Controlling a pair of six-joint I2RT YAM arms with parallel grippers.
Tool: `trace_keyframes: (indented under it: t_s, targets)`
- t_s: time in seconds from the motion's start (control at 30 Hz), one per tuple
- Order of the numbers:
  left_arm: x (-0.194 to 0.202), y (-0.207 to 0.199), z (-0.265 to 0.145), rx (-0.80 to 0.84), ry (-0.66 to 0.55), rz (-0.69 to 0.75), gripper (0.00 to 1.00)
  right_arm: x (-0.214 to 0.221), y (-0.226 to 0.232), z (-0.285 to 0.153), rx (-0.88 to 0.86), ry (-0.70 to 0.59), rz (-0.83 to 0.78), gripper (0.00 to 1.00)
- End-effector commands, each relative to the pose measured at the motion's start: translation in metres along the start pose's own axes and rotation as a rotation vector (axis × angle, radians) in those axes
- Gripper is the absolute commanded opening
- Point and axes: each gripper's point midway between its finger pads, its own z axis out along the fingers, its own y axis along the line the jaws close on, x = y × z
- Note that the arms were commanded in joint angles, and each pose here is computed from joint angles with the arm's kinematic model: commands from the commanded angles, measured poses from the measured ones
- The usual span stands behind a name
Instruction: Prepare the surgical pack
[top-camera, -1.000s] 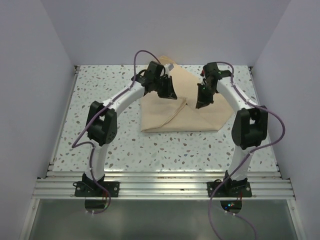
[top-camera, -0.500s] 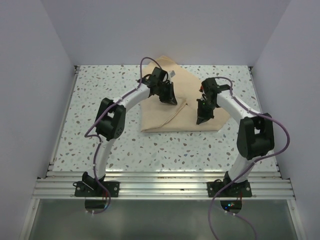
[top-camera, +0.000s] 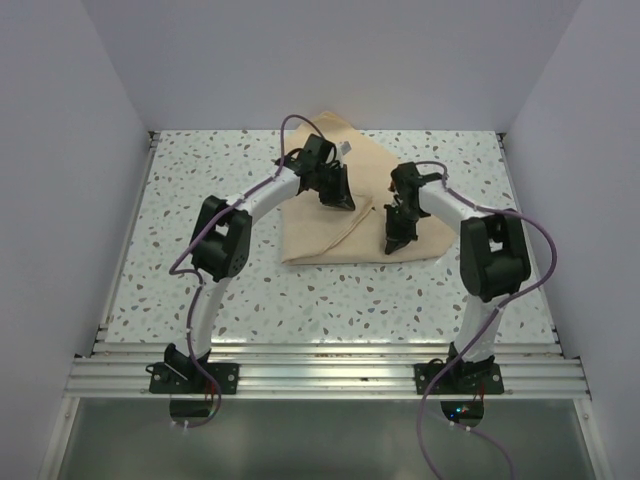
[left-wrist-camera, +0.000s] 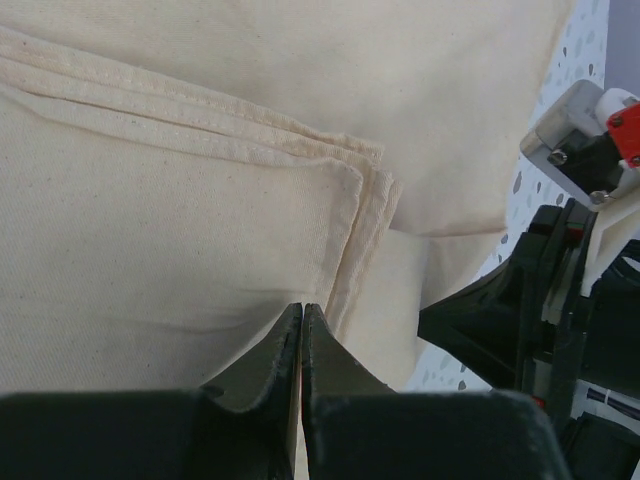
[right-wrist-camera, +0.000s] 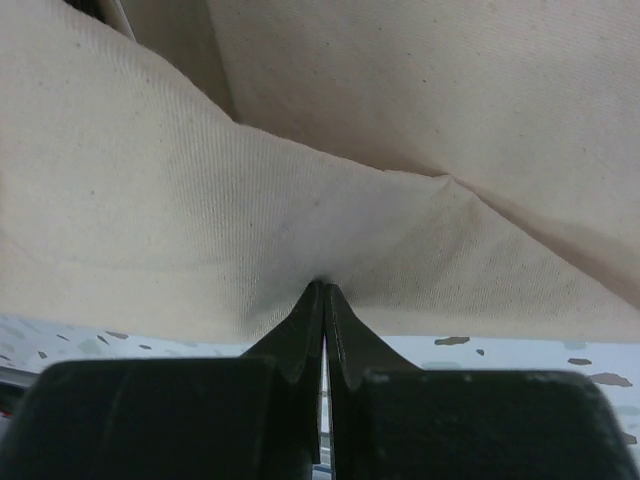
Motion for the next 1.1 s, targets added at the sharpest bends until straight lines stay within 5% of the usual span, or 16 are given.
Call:
trace_keyframes:
  t_s: [0.0, 0.2, 0.7, 1.07]
  targets:
    - [-0.009, -0.008, -0.003, 0.033, -0.018, 0.025, 0.06, -0.013, 0.012, 0.007, -0.004, -0.039, -0.034, 0.00]
    - [-0.008, -0.008, -0.005, 0.033, -0.015, 0.023, 0.06, -0.017, 0.014, 0.017, 0.005, -0.014, -0.038, 0.00]
    - [-0.006, -0.011, -0.008, 0.037, -0.014, 0.031, 0.06, -0.013, 0.001, -0.041, 0.053, -0.113, -0.065, 0.00]
    - [-0.007, -0.012, -0.011, 0.041, -0.017, 0.032, 0.06, 0.004, -0.037, 0.022, 0.116, -0.012, 0.000, 0.00]
